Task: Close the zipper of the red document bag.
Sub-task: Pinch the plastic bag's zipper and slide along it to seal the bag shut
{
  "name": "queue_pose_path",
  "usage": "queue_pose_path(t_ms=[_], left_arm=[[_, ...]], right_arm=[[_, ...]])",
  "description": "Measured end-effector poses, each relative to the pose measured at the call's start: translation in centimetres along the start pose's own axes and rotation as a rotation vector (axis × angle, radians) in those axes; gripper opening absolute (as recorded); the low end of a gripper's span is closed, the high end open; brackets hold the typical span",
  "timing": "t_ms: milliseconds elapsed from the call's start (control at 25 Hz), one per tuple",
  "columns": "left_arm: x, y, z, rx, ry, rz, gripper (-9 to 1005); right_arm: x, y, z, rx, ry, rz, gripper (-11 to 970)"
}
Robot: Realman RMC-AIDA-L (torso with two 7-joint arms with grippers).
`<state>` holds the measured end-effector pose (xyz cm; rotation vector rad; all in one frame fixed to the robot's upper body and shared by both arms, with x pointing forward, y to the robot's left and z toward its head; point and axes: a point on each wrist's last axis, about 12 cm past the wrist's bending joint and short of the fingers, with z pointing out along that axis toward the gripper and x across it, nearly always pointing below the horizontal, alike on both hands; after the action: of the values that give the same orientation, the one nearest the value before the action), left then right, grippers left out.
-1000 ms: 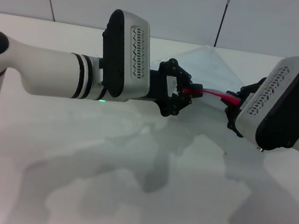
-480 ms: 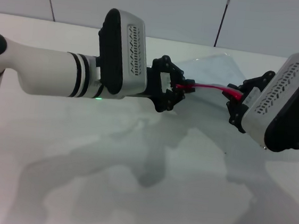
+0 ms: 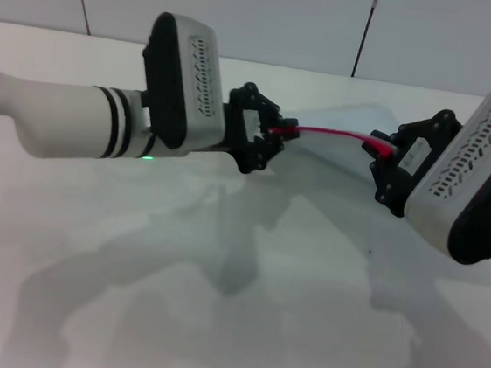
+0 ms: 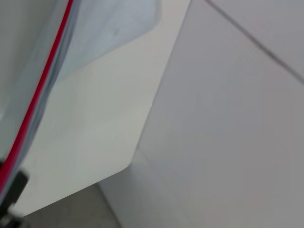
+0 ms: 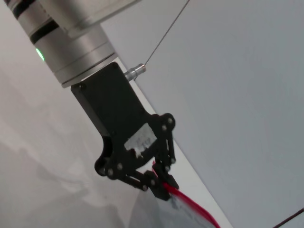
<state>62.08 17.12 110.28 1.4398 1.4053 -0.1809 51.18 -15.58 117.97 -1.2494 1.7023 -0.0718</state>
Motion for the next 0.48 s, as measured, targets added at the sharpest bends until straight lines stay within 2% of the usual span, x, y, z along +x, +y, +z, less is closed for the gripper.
queue_pose_path(t_ms=[480], left_arm=[[4.0,1.2,-2.1,-0.126,0.071,-0.092,126]], right_arm=[[-0.9,0.2,-1.9,0.027,-0.043,-0.015,84]])
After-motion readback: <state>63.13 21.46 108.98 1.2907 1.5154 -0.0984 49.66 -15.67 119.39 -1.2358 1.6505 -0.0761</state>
